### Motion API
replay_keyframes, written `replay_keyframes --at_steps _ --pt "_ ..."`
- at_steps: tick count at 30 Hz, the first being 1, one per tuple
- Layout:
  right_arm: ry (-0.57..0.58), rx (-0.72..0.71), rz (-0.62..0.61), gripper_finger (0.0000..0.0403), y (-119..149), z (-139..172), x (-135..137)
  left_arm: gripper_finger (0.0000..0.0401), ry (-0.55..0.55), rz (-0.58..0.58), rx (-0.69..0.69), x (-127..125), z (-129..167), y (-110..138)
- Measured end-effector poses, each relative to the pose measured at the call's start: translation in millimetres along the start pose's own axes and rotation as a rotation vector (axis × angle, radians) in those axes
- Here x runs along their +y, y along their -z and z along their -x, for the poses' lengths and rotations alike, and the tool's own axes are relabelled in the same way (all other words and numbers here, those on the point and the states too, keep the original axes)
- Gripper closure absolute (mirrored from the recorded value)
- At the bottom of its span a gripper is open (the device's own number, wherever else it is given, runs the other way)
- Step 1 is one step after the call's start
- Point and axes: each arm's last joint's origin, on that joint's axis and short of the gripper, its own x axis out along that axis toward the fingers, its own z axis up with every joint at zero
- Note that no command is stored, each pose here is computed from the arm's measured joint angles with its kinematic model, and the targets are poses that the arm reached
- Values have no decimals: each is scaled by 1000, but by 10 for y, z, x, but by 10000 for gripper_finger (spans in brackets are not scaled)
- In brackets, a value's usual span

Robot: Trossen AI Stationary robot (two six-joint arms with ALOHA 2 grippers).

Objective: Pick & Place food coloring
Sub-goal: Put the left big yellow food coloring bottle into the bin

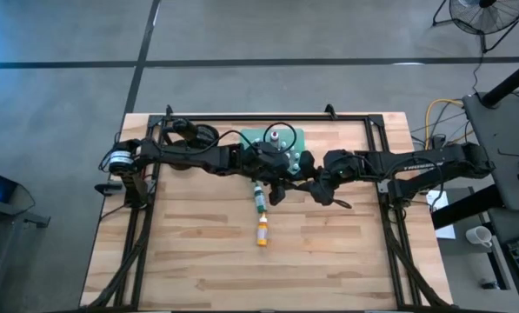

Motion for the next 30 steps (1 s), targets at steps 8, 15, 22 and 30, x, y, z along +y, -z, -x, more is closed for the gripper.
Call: replay_keyframes --at_steps 8,15,22,30 --pt "-2 29 8 285 0 -15 18 279 -5 0 16 6 -31 29" --pt "19 73 33 291 2 -17 18 279 -28 16 29 19 -29 44" --pt "17 88 24 291 -5 -16 32 246 -144 78 1 -8 -32 55" --pt "-30 124 27 292 23 -9 81 197 -187 68 78 -85 123 94"
